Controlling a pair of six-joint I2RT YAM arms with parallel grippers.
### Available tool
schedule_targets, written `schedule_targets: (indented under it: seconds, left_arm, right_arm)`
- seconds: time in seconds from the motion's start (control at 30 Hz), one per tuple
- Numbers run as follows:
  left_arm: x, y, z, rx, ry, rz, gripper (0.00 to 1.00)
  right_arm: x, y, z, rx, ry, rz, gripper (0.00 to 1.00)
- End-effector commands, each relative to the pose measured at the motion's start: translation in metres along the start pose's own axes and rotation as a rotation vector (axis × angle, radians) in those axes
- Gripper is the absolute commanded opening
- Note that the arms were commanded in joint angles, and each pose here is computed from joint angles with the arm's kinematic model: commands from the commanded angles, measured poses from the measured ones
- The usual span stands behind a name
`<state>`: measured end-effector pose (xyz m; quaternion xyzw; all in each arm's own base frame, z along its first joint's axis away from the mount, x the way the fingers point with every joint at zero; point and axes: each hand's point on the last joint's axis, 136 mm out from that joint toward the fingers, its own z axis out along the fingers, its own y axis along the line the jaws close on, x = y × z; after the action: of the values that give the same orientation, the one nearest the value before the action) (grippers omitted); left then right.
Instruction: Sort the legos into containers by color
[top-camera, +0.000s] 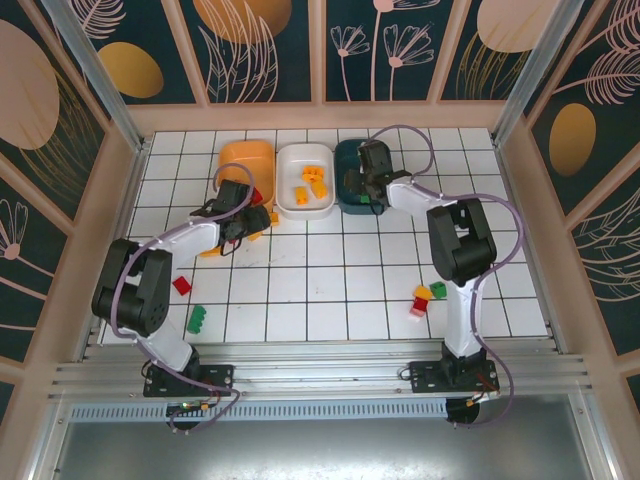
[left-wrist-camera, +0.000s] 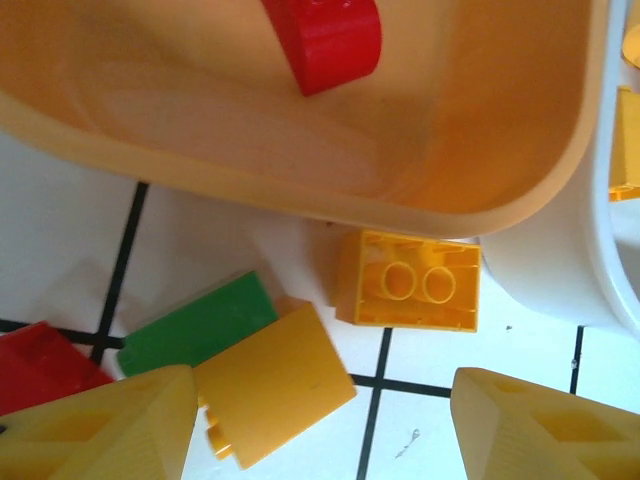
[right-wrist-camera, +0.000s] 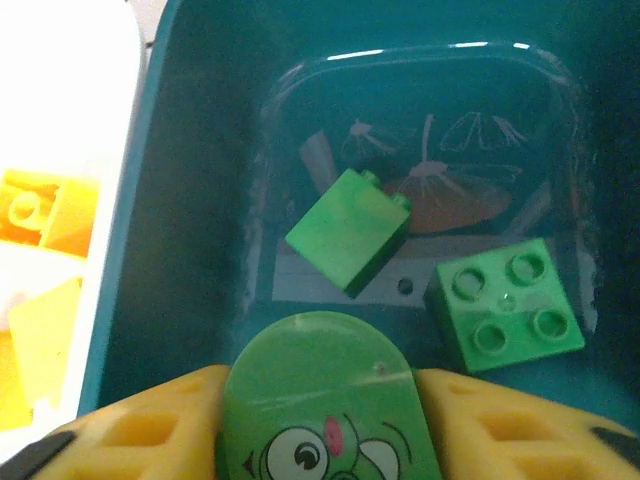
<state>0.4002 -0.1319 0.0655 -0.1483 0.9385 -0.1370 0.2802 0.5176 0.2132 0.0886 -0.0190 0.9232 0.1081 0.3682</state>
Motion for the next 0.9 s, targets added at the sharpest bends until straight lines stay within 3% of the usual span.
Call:
schedule_targets:
  seconds: [0.0, 0.5, 0.87]
  left_arm:
    - [-0.008, -0.015, 0.000, 0.019, -0.027, 0.058, 0.68]
    - [0.015, -0.012, 0.008, 0.019, 0.013, 0.068, 0.65]
    - [0.052, -0.027, 0.010, 0.090, 0.086, 0.055, 0.64]
  right_arm:
    - [-0.024, -0.007, -0.019, 0.036, -0.058, 0.009, 0.58]
    - [-0.037, -0.007, -0.135, -0.036, -0.252, 0.065, 0.69]
    - [-0.031, -0.007, -0.154, -0.054, -0.273, 0.072, 0.70]
